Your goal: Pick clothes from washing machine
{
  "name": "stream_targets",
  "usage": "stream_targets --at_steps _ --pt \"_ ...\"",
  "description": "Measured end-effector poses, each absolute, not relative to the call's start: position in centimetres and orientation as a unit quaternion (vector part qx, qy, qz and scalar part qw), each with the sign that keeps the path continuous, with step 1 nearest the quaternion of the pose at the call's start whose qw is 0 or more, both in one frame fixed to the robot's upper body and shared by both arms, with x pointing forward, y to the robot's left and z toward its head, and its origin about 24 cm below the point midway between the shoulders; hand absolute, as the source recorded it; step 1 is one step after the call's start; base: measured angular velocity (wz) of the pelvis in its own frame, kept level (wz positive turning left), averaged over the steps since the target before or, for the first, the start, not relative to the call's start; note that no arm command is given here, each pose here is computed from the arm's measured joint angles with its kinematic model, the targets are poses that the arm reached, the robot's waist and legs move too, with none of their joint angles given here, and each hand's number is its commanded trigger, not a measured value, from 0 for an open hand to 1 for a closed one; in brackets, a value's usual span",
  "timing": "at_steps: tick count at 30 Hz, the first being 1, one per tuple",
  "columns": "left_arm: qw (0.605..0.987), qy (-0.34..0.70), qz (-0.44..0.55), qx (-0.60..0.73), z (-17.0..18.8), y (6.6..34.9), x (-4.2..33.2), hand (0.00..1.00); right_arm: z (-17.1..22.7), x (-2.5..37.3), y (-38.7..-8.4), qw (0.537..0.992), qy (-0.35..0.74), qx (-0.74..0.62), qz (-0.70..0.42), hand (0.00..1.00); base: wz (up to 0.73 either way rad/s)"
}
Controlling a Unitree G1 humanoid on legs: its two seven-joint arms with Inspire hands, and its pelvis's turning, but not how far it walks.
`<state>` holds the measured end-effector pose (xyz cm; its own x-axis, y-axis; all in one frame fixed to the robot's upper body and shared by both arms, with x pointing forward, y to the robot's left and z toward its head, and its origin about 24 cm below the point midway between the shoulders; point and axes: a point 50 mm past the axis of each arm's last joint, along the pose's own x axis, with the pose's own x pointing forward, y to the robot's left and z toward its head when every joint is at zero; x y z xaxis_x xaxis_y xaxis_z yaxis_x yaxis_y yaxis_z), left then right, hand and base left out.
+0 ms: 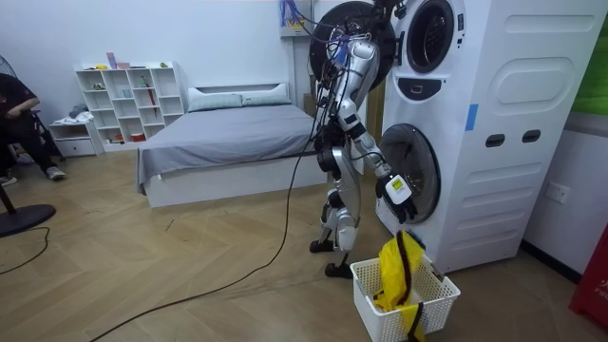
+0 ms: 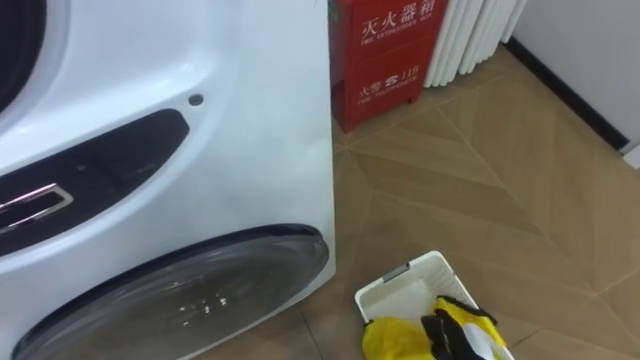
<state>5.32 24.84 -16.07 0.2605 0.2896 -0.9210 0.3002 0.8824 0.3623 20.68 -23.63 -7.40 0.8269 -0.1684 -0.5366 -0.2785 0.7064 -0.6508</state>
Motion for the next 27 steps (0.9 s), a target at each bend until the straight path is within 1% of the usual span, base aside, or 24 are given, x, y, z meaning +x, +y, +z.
stream_targets --at_steps 8,16,21,23,27 --pt "0.754 0.612 -0.006 0.238 -16.2 24.5 5.2 0.0 -7.3 20.6 -23.8 0.872 0.283 -0.399 0.024 0.0 0.12" --pt "0.759 0.616 0.009 0.212 -16.3 24.2 5.1 0.0 -7.7 20.2 -24.0 0.881 0.296 -0.369 0.016 0.0 0.2" --pt "0.768 0.606 0.013 0.206 -16.1 24.5 5.7 0.0 -8.6 18.7 -24.8 0.874 0.331 -0.354 0.027 0.0 0.34" --pt "0.773 0.602 0.018 0.2 -16.0 24.5 5.8 0.0 -9.4 17.7 -25.7 0.865 0.36 -0.35 0.024 0.0 0.4" --pt "0.776 0.602 0.035 0.185 -15.8 24.9 4.5 0.0 -11.0 15.1 -26.6 0.846 0.416 -0.332 0.02 0.0 0.4"
